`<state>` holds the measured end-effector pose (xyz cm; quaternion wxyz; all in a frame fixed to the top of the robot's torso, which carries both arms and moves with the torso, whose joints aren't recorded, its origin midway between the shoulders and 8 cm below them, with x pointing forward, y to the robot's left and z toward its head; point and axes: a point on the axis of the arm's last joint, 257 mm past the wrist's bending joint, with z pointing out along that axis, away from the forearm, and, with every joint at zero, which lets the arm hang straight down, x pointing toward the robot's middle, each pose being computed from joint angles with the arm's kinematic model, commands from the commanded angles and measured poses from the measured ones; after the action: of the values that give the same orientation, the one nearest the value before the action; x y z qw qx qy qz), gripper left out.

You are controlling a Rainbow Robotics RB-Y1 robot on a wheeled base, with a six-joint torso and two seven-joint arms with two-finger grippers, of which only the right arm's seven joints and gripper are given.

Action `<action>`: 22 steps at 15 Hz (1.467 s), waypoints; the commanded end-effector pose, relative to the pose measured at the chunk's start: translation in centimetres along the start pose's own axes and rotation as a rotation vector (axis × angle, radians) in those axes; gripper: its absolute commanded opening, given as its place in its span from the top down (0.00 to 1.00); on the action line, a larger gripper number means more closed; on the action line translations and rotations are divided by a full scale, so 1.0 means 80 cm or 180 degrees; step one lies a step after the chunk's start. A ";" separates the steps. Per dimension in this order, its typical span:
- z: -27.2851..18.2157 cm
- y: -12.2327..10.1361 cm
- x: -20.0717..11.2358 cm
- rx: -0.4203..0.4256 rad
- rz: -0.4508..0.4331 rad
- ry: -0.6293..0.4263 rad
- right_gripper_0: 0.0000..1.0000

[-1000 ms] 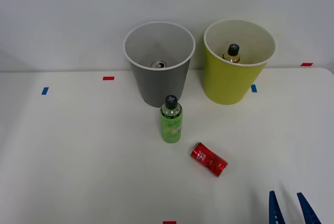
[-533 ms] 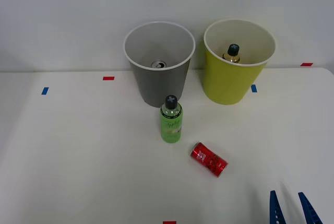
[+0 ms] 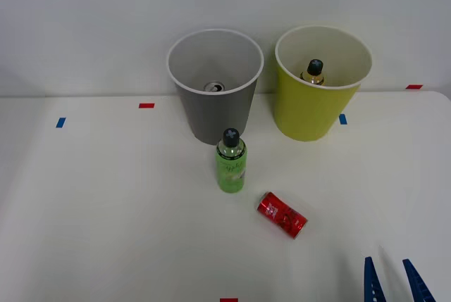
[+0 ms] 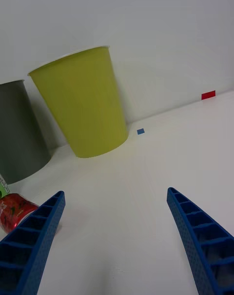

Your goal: Put cans in the gray bin, plastic bottles in the light green bin

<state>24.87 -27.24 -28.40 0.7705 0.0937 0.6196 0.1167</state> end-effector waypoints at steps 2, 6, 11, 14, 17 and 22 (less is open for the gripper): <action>0.000 0.000 0.000 0.0000 0.0000 0.0000 0.29; 0.000 0.000 0.000 0.0000 0.0000 0.0000 0.29; 0.000 0.000 0.000 0.0000 0.0000 0.0000 0.29; 0.000 0.000 0.000 0.0000 0.0000 0.0000 0.29; 0.000 0.000 0.000 0.0000 0.0000 0.0000 0.29; 0.000 0.000 0.000 0.0000 0.0000 0.0000 0.29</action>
<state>24.88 -27.24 -28.40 0.7706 0.0937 0.6195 0.1167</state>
